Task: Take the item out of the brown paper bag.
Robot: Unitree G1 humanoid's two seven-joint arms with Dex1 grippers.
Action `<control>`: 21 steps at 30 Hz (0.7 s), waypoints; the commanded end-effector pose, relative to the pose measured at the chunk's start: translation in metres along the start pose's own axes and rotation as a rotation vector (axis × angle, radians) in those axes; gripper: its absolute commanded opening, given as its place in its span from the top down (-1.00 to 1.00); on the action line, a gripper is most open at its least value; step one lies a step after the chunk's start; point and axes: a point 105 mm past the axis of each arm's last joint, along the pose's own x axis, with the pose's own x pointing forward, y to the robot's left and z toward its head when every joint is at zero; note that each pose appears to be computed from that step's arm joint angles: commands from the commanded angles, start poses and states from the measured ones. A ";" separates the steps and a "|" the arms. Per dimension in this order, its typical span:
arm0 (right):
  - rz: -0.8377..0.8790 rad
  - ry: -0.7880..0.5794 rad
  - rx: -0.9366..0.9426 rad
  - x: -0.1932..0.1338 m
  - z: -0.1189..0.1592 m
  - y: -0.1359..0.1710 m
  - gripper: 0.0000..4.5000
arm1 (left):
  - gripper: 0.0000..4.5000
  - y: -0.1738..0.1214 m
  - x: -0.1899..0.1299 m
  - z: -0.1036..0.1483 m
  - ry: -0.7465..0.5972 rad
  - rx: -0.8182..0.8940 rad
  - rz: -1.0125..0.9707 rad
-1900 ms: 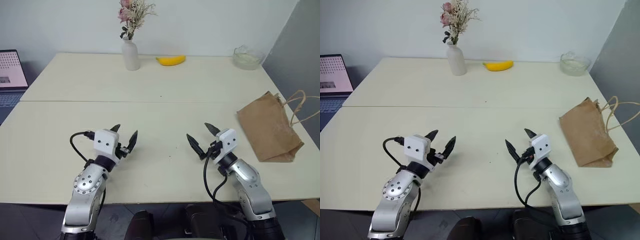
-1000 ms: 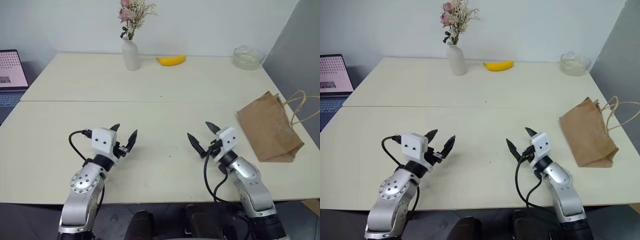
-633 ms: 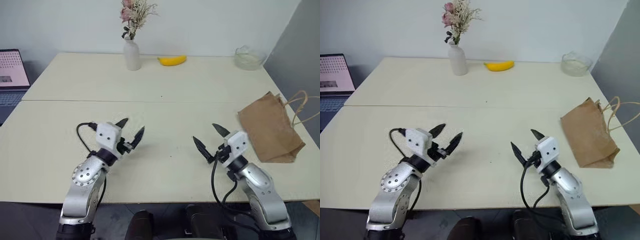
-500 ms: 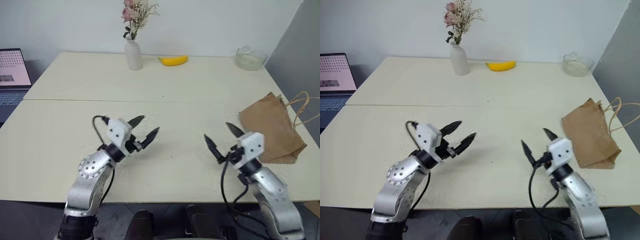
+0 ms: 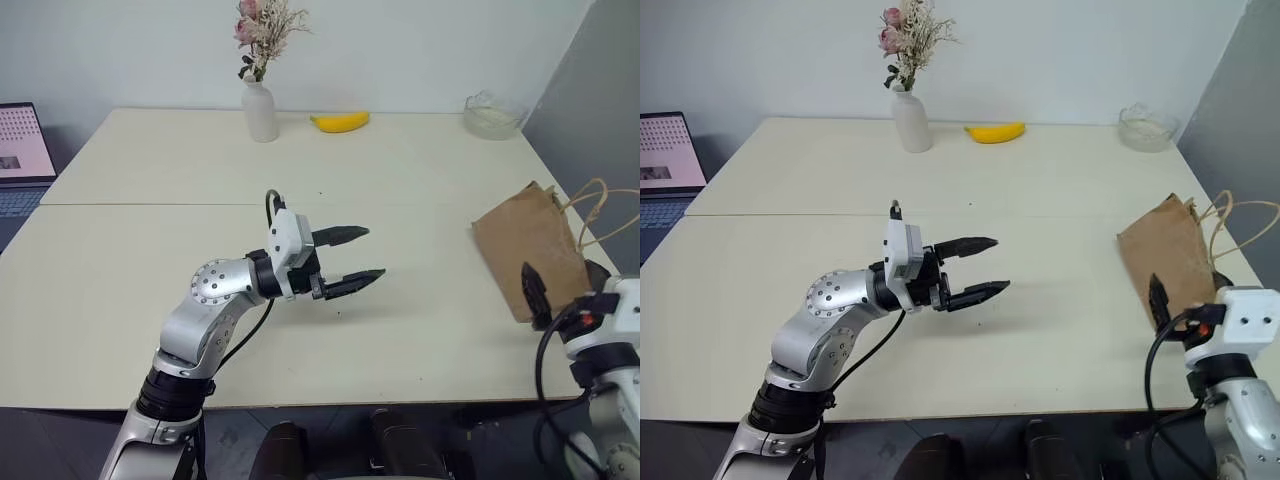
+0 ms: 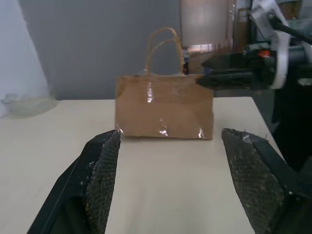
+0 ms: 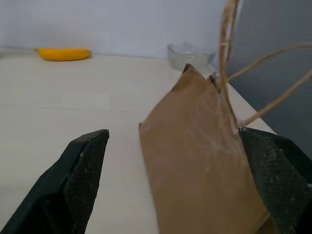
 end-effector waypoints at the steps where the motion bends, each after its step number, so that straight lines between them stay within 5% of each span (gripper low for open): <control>1: -0.061 0.024 0.019 0.006 0.010 -0.018 -1.00 | -0.54 -0.011 0.001 0.012 -0.017 0.043 -0.096; 11: -0.152 0.150 0.139 0.040 0.013 -0.043 -1.00 | -0.54 -0.009 0.002 0.014 -0.007 0.067 -0.080; 21: -0.162 0.092 0.216 0.062 0.035 -0.050 -1.00 | -0.54 -0.010 0.004 0.017 -0.014 0.069 -0.072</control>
